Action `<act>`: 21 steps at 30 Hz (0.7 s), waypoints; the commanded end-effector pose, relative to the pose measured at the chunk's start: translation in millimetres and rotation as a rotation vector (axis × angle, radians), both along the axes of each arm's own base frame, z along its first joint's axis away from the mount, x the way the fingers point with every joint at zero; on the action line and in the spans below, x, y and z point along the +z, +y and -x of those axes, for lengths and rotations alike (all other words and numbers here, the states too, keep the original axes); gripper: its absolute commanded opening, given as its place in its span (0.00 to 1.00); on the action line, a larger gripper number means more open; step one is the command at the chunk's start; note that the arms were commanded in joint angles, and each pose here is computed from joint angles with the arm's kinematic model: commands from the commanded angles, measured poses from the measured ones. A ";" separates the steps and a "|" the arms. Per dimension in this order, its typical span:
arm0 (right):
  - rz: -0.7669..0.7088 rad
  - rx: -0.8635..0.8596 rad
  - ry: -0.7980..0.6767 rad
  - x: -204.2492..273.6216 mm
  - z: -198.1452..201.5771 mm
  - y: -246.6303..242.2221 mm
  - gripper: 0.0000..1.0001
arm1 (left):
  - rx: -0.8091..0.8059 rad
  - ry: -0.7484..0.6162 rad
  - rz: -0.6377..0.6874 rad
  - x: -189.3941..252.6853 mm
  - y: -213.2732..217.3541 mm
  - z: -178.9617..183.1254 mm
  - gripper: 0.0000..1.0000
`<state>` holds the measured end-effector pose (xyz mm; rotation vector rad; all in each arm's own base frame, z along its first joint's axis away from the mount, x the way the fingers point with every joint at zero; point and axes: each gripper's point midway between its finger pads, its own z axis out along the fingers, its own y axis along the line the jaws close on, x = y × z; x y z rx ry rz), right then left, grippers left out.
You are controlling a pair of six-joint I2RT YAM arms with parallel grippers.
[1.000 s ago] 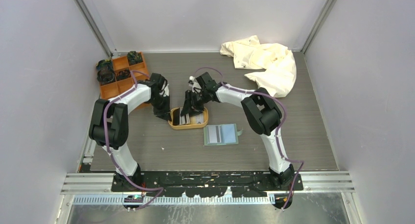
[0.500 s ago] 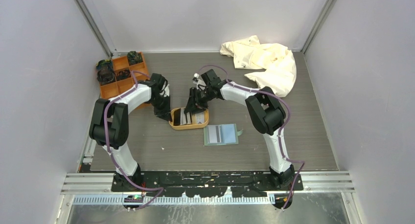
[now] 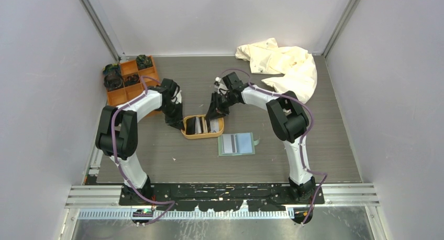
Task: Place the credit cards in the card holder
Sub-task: Pick up the credit card from the storage box.
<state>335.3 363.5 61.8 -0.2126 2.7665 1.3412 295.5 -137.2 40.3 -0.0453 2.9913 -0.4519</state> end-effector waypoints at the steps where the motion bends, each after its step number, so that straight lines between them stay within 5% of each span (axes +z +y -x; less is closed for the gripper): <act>1: -0.007 -0.001 -0.058 11.5 -7.1 -2.5 0.22 | -0.022 -0.004 0.065 12.6 -12.0 -1.3 0.00; 7: 0.051 0.003 -0.112 6.1 -12.3 -11.1 0.02 | -0.017 -0.010 0.062 13.6 -10.8 -2.5 0.00; 21: 0.090 0.049 -0.281 49.4 -25.6 -40.1 0.01 | 0.036 -0.036 0.075 16.4 -5.6 -8.4 0.00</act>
